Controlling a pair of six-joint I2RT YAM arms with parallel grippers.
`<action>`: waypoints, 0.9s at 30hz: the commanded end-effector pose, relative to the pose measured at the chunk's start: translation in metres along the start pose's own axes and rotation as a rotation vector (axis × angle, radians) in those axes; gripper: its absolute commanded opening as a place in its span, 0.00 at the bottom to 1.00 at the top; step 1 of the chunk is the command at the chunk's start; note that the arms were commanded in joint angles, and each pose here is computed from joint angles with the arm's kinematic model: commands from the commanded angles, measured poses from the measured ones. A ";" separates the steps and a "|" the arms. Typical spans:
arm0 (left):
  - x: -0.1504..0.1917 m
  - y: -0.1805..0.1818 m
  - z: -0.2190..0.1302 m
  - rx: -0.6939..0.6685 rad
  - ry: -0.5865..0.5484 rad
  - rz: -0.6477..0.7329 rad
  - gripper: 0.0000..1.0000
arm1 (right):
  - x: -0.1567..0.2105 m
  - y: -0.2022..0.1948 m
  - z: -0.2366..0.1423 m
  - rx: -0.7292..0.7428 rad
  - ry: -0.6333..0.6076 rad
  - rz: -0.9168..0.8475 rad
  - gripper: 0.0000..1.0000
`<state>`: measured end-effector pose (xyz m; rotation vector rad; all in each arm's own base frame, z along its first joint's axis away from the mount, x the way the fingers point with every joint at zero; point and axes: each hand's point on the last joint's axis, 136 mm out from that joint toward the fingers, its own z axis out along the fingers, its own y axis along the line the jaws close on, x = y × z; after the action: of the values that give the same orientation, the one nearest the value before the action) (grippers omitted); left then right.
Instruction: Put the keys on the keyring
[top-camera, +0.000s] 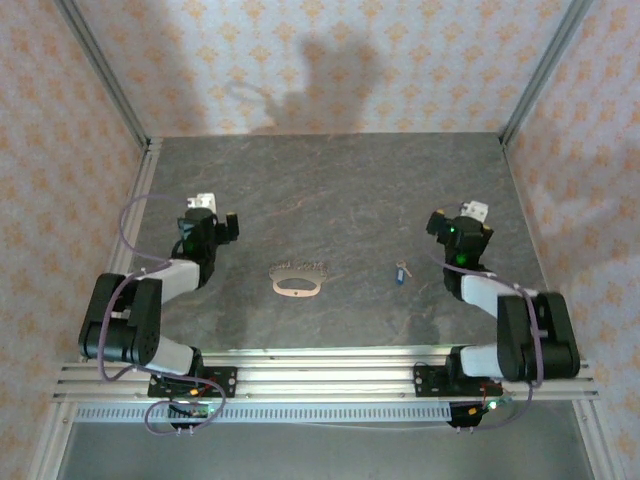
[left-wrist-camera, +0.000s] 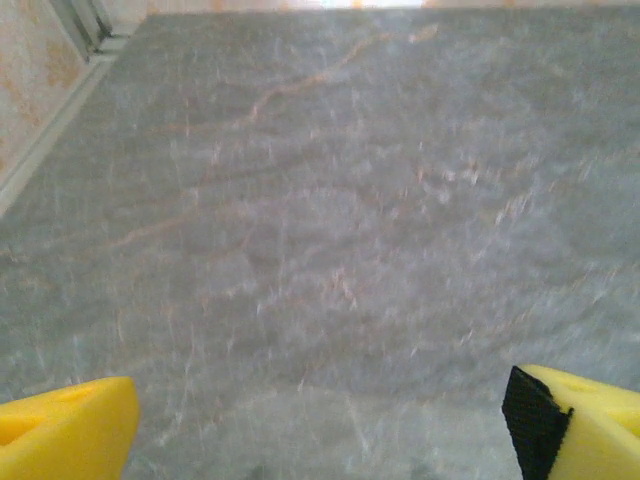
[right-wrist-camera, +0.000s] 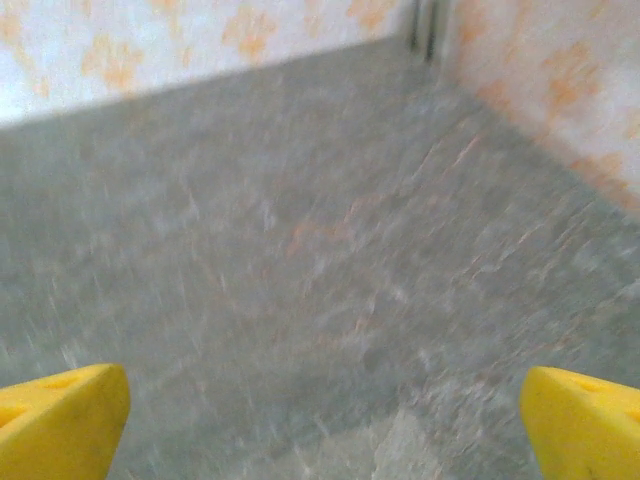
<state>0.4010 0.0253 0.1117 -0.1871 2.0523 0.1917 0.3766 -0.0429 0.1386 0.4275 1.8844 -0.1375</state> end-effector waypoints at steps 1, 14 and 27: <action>-0.017 0.009 -0.018 -0.057 0.074 -0.055 0.95 | -0.037 -0.025 -0.015 0.178 0.002 0.224 1.00; 0.002 -0.044 -0.096 0.029 0.343 -0.358 0.94 | 0.018 0.100 -0.042 -0.287 0.479 0.178 0.88; 0.050 -0.118 -0.138 0.229 0.404 -0.500 0.94 | 0.106 0.181 -0.114 -0.488 0.772 -0.064 0.69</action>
<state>0.2853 -0.1116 0.1329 -0.5519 2.3475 -0.3683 0.3184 0.1702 0.1059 0.0985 2.5271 0.4900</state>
